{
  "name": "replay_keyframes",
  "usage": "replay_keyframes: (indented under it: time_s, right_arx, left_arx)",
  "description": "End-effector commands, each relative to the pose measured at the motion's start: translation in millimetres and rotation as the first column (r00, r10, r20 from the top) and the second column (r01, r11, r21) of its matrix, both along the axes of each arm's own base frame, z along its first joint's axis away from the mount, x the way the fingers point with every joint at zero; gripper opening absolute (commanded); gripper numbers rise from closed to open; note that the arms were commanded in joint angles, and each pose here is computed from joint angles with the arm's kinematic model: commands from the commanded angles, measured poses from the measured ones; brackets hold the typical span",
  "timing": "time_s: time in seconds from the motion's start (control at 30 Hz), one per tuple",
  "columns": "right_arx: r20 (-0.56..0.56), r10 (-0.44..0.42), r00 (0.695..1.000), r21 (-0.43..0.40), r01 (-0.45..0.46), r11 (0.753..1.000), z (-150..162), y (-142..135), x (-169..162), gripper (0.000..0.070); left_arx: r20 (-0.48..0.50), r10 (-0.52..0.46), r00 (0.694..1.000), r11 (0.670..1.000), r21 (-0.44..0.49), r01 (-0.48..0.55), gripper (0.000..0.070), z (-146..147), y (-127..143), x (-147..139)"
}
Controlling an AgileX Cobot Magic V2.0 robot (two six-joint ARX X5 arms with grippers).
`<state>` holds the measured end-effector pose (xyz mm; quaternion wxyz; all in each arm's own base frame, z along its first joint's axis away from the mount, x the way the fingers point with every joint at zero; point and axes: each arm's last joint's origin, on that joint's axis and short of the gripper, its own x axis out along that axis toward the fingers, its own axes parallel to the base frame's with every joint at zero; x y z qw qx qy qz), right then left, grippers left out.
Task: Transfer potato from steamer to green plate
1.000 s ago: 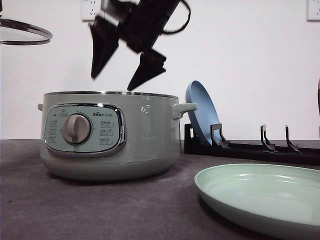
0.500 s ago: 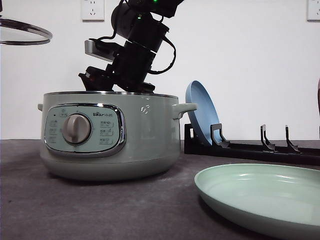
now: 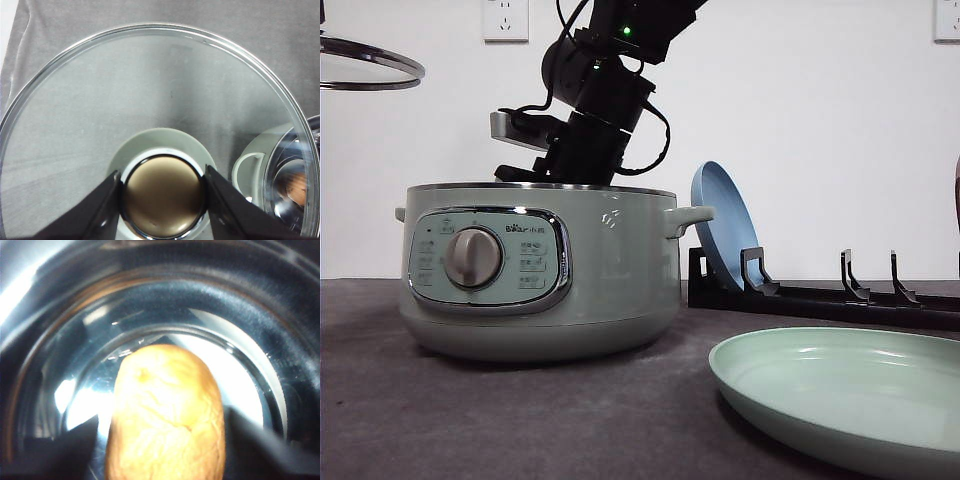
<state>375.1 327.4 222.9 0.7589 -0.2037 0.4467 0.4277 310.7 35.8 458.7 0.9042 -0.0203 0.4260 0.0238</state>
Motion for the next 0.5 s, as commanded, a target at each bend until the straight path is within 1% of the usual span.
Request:
replay_keyframes:
  time_s: [0.0, 0.1, 0.17, 0.33, 0.47]
  right_arx:
    - [-0.002, -0.006, 1.000, 0.006, 0.006, 1.000, -3, 5, 2, 0.0260]
    - [0.003, -0.013, 1.000, 0.014, 0.013, 1.000, 0, 5, 3, 0.0248]
    - [0.008, -0.017, 1.000, 0.019, 0.017, 1.000, 11, 3, 4, 0.0248]
    - [0.012, -0.030, 0.999, 0.027, 0.030, 0.999, 57, -6, 2, 0.0248]
    - [-0.016, -0.056, 0.998, 0.020, 0.056, 0.998, 99, -22, -12, 0.0248]
  left_arx:
    - [0.084, 0.001, 0.997, 1.000, 0.006, -0.002, 0.0000, 15, 0, -5]
    - [0.084, 0.001, 0.996, 1.000, 0.007, -0.002, 0.0000, 15, 0, -5]
    - [0.084, 0.001, 0.996, 1.000, 0.007, -0.002, 0.0000, 15, 0, -5]
    - [0.084, 0.003, 0.996, 1.000, 0.005, -0.003, 0.0000, 15, 0, -5]
    - [0.083, 0.004, 0.997, 1.000, 0.004, -0.004, 0.0000, 15, 0, -5]
